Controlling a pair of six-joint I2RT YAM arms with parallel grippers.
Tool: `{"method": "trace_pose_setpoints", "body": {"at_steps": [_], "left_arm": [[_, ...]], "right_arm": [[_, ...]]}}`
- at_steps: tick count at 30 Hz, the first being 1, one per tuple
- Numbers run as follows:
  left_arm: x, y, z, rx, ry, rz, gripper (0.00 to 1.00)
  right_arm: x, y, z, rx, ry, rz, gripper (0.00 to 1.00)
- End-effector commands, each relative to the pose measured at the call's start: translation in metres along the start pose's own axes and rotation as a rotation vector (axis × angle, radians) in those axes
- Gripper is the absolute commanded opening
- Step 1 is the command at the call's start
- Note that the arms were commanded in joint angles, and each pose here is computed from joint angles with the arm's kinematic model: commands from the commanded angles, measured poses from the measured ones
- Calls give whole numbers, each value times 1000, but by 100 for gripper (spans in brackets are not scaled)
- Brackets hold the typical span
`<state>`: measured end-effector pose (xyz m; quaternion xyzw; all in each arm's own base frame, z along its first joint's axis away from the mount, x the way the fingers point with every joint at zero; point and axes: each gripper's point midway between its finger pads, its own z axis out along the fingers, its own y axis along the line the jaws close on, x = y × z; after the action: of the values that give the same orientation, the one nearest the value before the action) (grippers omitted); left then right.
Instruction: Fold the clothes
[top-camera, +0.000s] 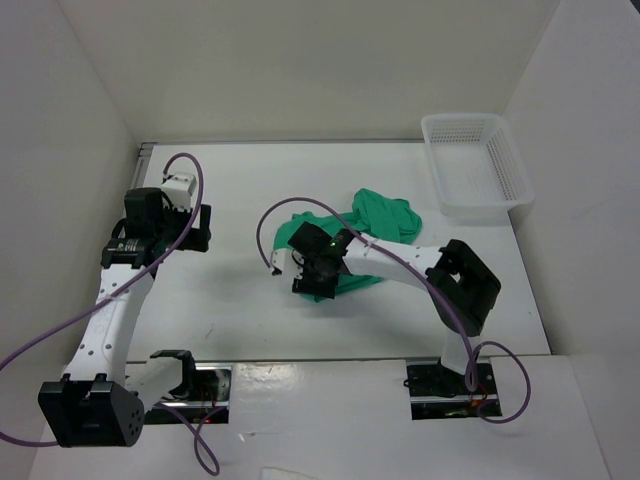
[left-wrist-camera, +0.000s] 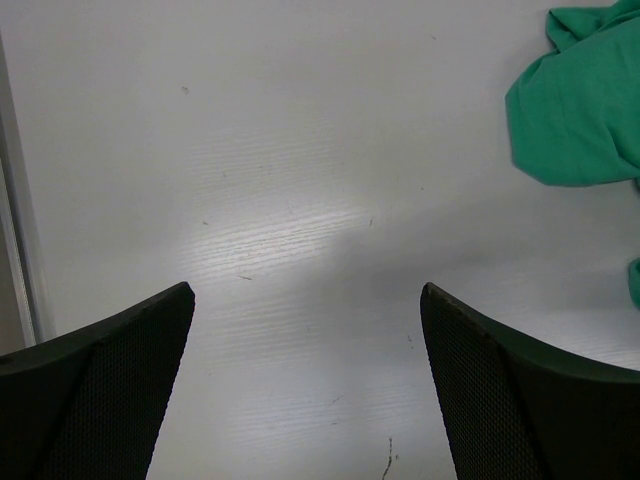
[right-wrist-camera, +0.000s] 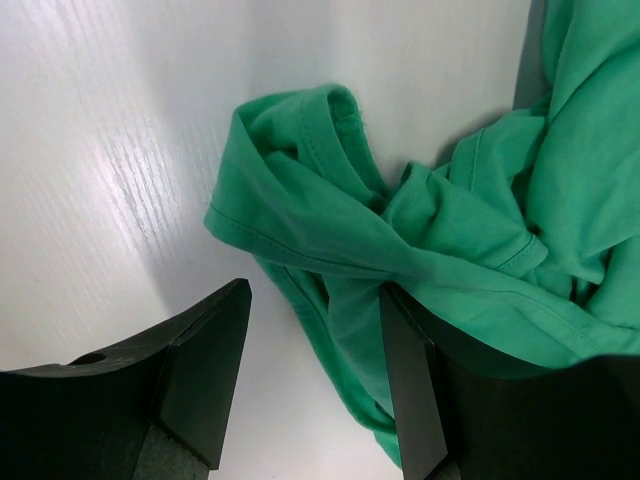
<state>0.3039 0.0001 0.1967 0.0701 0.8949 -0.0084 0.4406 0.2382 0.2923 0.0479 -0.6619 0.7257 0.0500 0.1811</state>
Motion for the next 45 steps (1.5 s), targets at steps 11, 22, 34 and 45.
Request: {"method": "trace_pose_setpoints", "body": {"at_steps": [11, 22, 34, 45], "left_arm": [[-13, -1, -6, 9, -62, -4, 100], [-13, 0, -6, 0, -60, -5, 100], [-13, 0, -6, 0, -60, -5, 100], [-10, -7, -1, 49, -48, 3, 100]], "right_arm": [[-61, -3, -26, 103, -174, -71, 62], [-42, 1, 20, 67, -74, -123, 62], [-48, -2, 28, 59, -25, -153, 0], [-210, -117, -279, 395, -791, 106, 0]]}}
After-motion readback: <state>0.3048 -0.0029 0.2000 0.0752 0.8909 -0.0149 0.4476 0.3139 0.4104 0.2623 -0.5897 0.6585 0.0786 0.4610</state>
